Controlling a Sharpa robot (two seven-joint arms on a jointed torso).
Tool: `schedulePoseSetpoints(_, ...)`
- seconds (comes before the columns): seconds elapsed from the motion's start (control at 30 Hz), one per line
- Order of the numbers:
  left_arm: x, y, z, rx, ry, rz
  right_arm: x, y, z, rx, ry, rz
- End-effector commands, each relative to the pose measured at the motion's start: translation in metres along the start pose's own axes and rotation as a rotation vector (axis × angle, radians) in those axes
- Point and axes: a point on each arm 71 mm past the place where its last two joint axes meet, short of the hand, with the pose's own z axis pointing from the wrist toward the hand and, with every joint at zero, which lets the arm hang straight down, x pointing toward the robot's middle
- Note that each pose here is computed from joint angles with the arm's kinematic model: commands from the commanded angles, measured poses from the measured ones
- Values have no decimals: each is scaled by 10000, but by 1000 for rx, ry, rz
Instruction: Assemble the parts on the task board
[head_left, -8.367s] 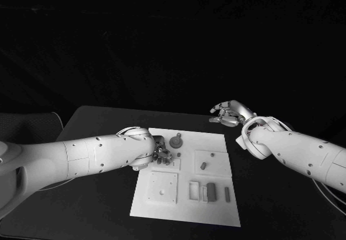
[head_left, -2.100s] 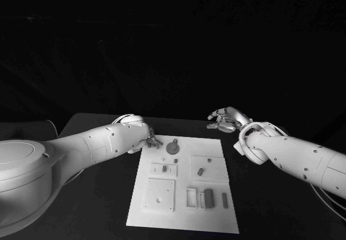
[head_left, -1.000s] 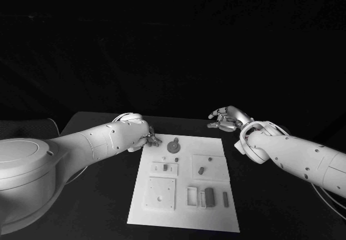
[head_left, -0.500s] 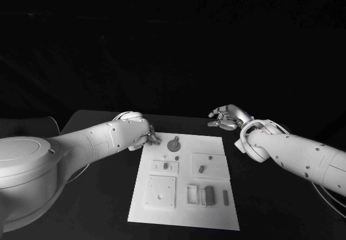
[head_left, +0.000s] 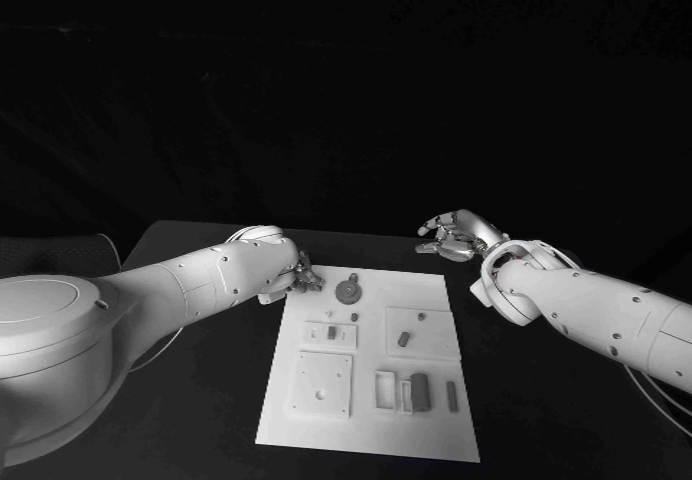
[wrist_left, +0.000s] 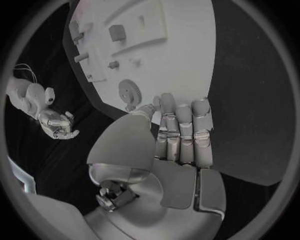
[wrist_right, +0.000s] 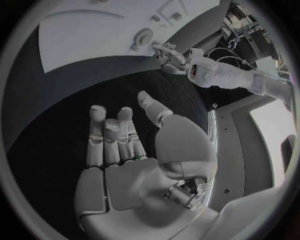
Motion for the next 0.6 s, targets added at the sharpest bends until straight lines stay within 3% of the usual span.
schedulePoseSetpoints(0.03,13,-4,-8,13,4,-89,1,-1,-2,-5,11,-5)
schedulePoseSetpoints(0.3,-42,63,-65,19,-9,-160,-13,-20,-9,-1,9,-6)
schedulePoseSetpoints(0.6,-122,81,-153,33,-18,-177,-29,-42,-15,4,6,-8)
